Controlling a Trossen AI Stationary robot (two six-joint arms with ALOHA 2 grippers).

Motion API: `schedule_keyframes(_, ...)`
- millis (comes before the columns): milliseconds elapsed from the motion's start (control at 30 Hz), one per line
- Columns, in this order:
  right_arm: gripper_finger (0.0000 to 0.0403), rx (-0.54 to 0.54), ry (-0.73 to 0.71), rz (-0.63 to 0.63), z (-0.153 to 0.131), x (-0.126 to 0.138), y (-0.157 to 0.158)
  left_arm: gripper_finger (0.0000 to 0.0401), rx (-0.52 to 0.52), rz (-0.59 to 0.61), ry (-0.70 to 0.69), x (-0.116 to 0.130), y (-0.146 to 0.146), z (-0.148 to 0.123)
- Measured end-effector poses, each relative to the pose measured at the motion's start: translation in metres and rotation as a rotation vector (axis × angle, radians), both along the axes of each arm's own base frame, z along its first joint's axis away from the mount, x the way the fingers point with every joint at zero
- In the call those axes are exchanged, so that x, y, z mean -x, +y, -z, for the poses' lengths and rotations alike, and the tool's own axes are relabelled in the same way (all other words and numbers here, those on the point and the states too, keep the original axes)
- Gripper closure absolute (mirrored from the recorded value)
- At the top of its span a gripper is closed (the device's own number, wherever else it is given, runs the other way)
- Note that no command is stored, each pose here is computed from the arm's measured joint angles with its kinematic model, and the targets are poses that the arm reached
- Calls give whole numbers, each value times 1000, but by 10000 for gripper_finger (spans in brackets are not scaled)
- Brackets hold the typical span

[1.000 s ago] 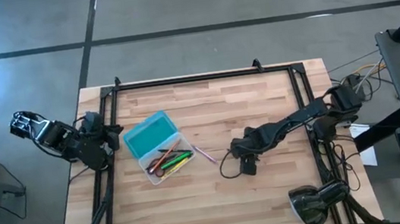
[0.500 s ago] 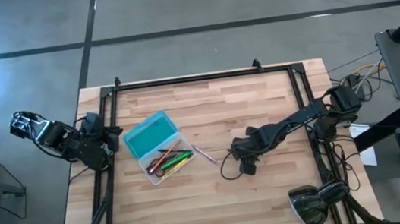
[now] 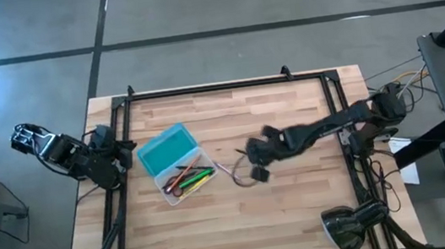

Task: Pick & place school supplies into a supply box
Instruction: Put the black pen into the blue supply box, then put the purple pen into the blue supply box

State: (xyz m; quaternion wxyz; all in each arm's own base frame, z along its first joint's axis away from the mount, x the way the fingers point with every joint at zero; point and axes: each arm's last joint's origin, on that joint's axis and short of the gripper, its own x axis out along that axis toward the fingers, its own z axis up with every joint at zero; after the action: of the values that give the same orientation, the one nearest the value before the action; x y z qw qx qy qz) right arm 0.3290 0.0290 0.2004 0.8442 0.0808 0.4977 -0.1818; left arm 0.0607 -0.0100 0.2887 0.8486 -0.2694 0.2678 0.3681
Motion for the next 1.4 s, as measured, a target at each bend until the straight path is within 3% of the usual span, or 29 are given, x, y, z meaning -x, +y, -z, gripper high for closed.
schedule_keyframes(233,388,159,-96,-264,-41,-64,-23,321,-1,3,4,0,0,0)
schedule_keyframes(367,389,210,-34,-431,-28,-109,-28,321,45,27,31,0,-2,1)
schedule_keyframes(500,385,229,-79,-553,-34,-152,-22,321,103,61,66,0,-3,3)
schedule_keyframes(733,376,212,-49,-667,-15,-200,-20,321,36,83,72,0,-2,2)
schedule_keyframes(1000,363,188,46,-684,13,-202,-16,321,17,73,64,0,-2,1)
schedule_keyframes(1267,268,206,6,-679,1,-202,-14,321,-11,70,59,0,-1,1)
schedule_keyframes(1400,224,236,-16,-601,-17,-200,-13,321,-14,69,63,0,-1,3)
